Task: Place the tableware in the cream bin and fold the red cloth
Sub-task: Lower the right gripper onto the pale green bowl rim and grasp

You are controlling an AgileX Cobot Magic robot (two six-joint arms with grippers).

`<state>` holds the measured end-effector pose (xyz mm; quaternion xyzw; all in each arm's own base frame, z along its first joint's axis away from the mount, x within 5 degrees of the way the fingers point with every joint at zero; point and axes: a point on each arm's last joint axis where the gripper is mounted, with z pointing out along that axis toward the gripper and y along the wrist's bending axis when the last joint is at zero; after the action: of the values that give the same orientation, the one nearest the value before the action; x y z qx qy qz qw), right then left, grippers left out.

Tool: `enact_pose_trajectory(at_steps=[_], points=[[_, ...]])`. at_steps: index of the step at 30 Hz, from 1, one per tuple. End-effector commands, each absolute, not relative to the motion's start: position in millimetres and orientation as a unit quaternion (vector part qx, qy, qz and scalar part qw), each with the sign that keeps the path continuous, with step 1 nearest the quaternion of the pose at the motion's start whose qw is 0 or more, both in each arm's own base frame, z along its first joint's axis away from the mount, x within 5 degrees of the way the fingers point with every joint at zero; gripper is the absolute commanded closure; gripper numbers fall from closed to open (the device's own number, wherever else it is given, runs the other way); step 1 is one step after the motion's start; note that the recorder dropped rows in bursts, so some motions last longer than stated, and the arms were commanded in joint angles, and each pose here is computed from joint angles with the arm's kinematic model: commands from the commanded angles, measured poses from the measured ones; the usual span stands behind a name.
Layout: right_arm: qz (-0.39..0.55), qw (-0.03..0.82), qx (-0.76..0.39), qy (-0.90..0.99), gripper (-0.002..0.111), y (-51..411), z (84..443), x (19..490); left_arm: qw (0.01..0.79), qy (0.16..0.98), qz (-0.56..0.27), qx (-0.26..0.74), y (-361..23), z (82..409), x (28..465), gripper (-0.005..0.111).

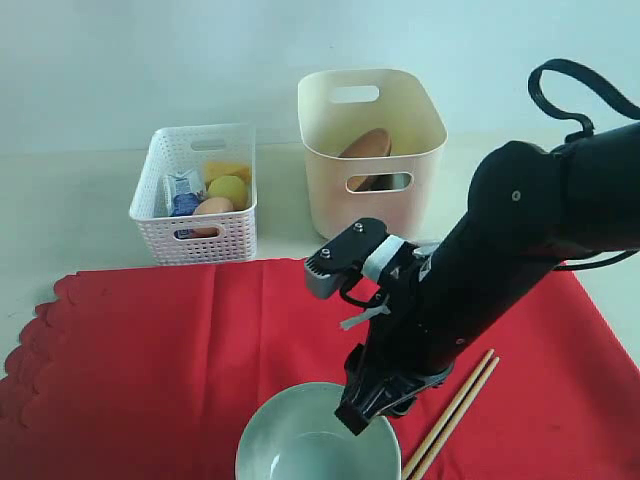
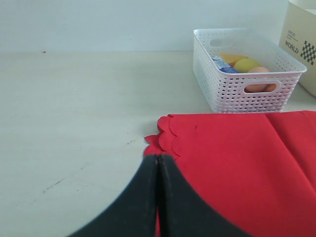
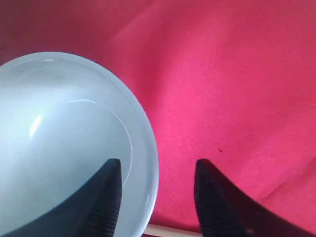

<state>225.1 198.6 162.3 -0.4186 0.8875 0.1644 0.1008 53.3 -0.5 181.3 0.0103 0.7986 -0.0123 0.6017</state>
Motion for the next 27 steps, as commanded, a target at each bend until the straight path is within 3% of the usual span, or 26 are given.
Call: enact_pose_trajectory(at_steps=[1,7,15,22,27], points=[[0.162,0.083,-0.415,0.892,0.062,200,150,226,0.606,0.795,-0.015,0.008,-1,181,53,0.107],[0.167,0.066,-0.404,0.897,0.067,201,141,225,0.606,0.795,-0.015,0.008,-1,181,53,0.107],[0.172,0.055,-0.408,0.895,0.108,203,144,225,0.606,0.795,-0.015,0.008,-1,181,53,0.107],[0.193,0.049,-0.404,0.893,0.108,215,167,236,0.606,0.795,-0.015,0.008,-1,181,53,0.107],[0.198,0.107,-0.404,0.887,0.108,222,188,247,0.606,0.795,-0.015,0.008,-1,181,53,0.107]])
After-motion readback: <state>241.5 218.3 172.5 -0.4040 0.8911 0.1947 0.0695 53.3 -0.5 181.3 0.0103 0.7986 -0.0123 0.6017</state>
